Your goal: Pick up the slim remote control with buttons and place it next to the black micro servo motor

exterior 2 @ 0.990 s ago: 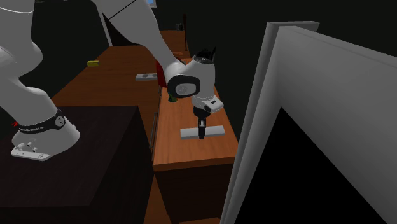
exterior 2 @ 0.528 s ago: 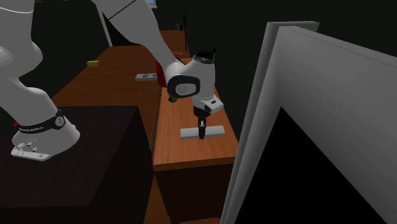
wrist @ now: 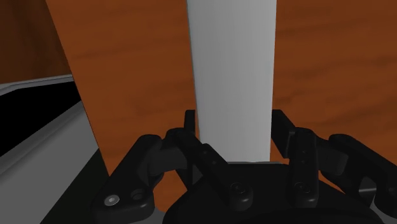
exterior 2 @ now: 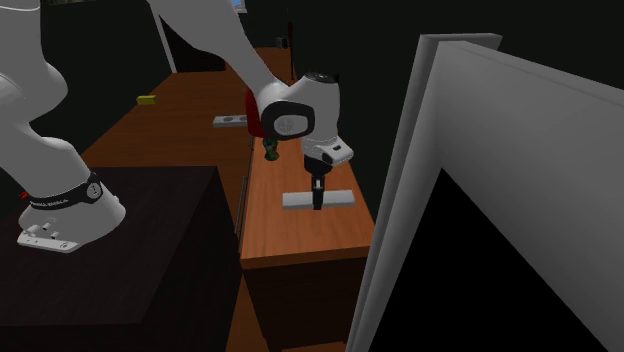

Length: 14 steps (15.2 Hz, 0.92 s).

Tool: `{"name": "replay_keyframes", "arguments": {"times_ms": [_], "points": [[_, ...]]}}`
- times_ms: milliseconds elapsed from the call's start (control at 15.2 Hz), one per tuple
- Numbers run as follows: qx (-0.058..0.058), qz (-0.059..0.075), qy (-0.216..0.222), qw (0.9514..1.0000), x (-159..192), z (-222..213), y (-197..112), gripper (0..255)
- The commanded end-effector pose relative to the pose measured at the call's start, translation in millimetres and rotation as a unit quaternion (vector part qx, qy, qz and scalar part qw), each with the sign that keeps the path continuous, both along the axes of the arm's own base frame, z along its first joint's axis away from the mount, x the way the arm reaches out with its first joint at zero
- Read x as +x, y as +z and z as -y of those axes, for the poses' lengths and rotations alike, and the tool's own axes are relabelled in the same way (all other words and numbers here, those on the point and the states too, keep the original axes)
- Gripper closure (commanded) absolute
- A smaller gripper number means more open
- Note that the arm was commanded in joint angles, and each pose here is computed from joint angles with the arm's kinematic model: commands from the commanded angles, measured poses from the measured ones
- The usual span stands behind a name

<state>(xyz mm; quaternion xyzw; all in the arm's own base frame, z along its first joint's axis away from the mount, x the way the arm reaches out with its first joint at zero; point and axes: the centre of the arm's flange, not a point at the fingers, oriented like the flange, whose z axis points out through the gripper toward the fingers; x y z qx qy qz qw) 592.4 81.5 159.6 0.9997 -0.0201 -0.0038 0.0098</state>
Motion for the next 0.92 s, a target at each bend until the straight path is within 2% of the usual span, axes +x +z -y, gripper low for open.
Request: {"name": "replay_keyframes", "arguments": {"times_ms": [0,858], "points": [[0.000,0.000,0.000,1.0000,-0.8,-1.8,10.7,255],[0.000,0.000,0.000,1.0000,-0.8,-1.8,79.4,255]]}}
